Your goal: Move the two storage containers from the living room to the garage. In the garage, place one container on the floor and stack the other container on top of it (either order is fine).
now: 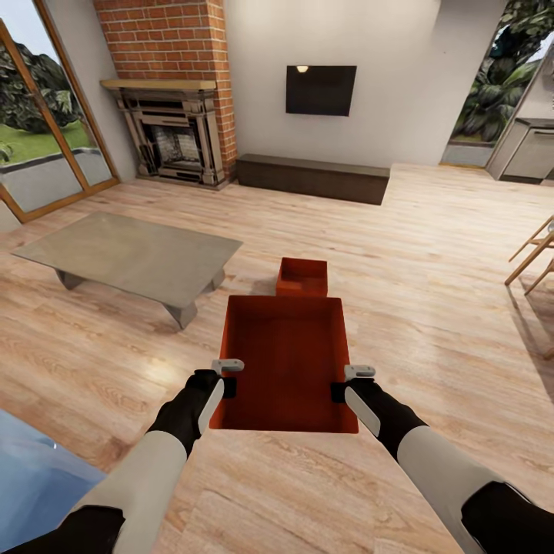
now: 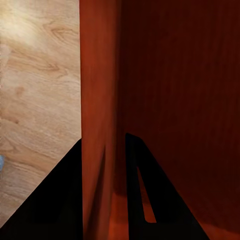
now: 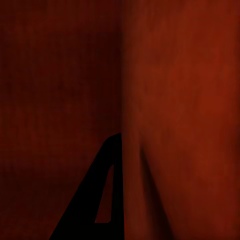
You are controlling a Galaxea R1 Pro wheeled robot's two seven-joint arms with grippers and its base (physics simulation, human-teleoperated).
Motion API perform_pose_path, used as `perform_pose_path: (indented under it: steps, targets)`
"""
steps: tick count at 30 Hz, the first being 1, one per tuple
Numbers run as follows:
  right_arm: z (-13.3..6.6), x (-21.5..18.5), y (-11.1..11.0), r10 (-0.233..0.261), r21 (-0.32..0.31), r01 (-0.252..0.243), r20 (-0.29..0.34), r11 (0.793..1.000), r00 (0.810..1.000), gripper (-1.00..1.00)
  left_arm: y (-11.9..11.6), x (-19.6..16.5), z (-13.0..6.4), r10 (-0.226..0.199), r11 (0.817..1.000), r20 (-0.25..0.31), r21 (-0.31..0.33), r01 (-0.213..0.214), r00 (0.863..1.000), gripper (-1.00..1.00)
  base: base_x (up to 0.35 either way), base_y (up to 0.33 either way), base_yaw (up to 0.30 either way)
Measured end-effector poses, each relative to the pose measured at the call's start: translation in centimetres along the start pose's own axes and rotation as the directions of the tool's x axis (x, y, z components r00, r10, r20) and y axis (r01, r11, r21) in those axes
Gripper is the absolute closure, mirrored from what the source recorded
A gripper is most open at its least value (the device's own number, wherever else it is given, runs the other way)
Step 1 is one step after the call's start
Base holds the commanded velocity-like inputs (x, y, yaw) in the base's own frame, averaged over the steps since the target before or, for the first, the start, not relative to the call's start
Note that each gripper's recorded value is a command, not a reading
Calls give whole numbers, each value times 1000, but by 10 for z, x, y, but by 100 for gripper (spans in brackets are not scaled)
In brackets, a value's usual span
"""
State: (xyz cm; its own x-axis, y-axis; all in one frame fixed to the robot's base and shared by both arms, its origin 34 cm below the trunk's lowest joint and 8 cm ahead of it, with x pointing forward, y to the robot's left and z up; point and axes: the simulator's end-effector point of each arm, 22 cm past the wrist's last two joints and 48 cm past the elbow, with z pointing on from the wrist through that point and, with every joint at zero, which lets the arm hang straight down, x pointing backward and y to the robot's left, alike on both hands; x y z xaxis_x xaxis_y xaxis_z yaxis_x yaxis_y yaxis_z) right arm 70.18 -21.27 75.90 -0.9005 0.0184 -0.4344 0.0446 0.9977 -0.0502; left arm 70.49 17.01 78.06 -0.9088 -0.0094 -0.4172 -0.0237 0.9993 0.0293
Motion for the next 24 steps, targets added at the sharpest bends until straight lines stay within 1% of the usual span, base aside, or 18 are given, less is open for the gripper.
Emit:
perform_pose_path:
  steps: [24]
  targets:
    - [-17, -18, -1, 3, -1, -3, 38, 1000, 999, 100, 1, -17, -18, -1, 1000, 38, 0, 1, 999, 100, 0, 0, 0]
